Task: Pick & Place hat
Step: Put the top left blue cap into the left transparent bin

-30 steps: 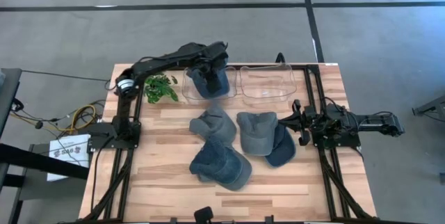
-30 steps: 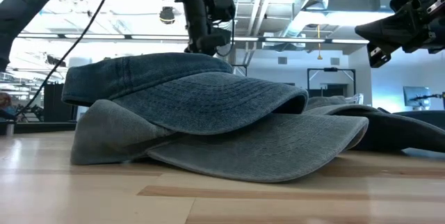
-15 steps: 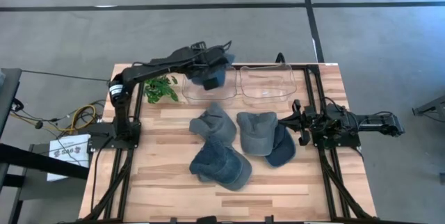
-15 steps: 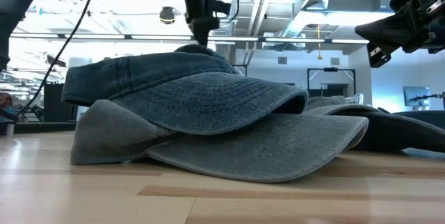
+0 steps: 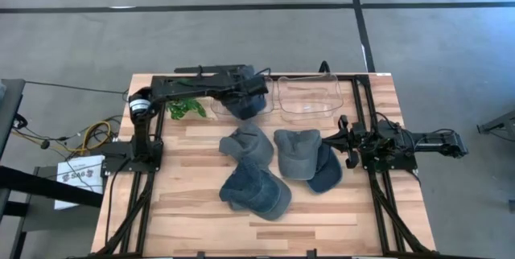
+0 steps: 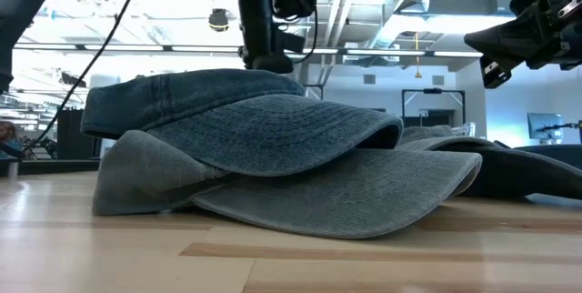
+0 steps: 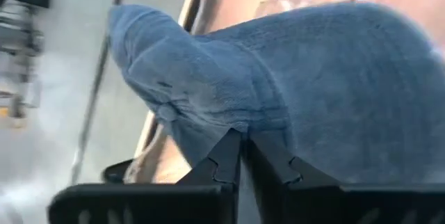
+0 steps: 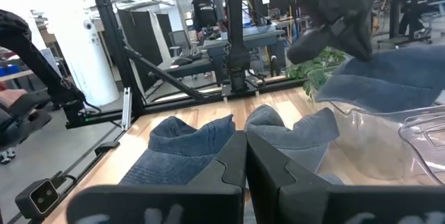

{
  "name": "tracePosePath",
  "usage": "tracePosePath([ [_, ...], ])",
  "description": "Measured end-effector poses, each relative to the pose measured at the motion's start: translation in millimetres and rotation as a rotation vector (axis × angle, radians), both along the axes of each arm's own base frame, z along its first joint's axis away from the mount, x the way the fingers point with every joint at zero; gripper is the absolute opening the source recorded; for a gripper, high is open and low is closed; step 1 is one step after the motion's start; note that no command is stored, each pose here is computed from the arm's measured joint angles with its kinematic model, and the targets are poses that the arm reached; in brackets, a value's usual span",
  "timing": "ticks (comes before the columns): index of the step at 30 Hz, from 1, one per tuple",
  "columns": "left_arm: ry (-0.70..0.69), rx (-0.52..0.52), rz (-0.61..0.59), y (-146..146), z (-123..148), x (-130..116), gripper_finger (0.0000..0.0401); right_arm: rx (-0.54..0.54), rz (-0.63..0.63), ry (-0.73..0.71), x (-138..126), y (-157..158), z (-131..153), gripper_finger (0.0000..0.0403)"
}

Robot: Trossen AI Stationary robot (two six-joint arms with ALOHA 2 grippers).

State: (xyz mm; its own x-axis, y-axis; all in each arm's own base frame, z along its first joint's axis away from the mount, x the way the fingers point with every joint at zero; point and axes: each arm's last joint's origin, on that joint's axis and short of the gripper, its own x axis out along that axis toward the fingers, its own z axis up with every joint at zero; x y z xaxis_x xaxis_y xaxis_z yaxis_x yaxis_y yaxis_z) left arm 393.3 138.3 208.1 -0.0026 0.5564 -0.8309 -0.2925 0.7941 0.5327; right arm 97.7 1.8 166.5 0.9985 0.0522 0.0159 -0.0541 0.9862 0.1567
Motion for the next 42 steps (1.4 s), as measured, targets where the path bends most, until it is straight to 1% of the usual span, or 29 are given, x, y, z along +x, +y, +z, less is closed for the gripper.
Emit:
tracePosePath([
  [3, 0.029, 0.072, -0.016, -4.3, 0.4, 1.3, 0.0041, 0.000, 0.000, 0.000, 0.0, 0.0, -0.1, 0.0000],
  [5, 0.042, 0.099, -0.040, -5.4, 1.2, 2.8, 0.0051, 0.000, 0.000, 0.000, 0.0, 0.0, 0.0, 0.0000],
  [9, 0.060, 0.104, -0.079, -5.2, 1.6, 3.8, 0.0075, 0.000, 0.000, 0.000, 0.0, 0.0, 0.0, 0.0000],
  [13, 0.062, 0.111, -0.071, -5.2, 2.3, 3.4, 0.0103, 0.000, 0.000, 0.000, 0.0, 0.0, 0.0, 0.0000],
  [16, 0.047, 0.082, -0.077, -5.5, 5.4, 4.5, 0.0128, 0.000, 0.000, 0.000, 0.0, 0.0, 0.0, 0.0000],
  [19, 0.018, 0.027, -0.073, -6.7, 12.1, 5.8, 0.0155, 0.000, 0.000, 0.000, 0.0, 0.0, 0.0, 0.0000],
  [23, -0.023, -0.057, -0.046, -8.3, 26.6, 5.8, 0.0191, 0.000, 0.000, 0.000, 0.0, 0.0, 0.0, 0.0000],
  [26, -0.039, -0.098, -0.033, -9.3, 39.6, 5.4, 0.0214, 0.000, 0.000, 0.000, 0.0, 0.0, 0.0, 0.0000],
  [30, -0.047, -0.177, -0.028, -12.6, 60.0, 2.4, 0.0232, 0.000, 0.000, 0.000, 0.0, 0.0, 0.0, 0.0000],
  [32, -0.069, -0.230, -0.027, -16.6, 70.3, -1.4, 0.0233, 0.000, 0.000, 0.000, 0.0, 0.0, -0.1, 0.0000],
  [35, -0.149, -0.298, -0.039, -28.1, 91.5, -11.7, 0.0230, 0.000, 0.001, 0.000, 0.0, 0.0, 0.0, 0.0000],
  [37, -0.205, -0.301, -0.049, -40.7, 107.6, -23.9, 0.0225, 0.000, 0.000, 0.000, 0.0, 0.0, -0.1, 0.0000],
  [39, -0.277, -0.277, -0.061, -55.4, 122.6, -38.1, 0.0218, 0.000, 0.000, 0.000, 0.0, 0.0, 0.0, 0.0000],
  [42, -0.427, -0.249, -0.066, -80.6, 142.4, -65.7, 0.0207, 0.000, 0.000, 0.000, 0.0, 0.0, 0.0, 0.0000],
])
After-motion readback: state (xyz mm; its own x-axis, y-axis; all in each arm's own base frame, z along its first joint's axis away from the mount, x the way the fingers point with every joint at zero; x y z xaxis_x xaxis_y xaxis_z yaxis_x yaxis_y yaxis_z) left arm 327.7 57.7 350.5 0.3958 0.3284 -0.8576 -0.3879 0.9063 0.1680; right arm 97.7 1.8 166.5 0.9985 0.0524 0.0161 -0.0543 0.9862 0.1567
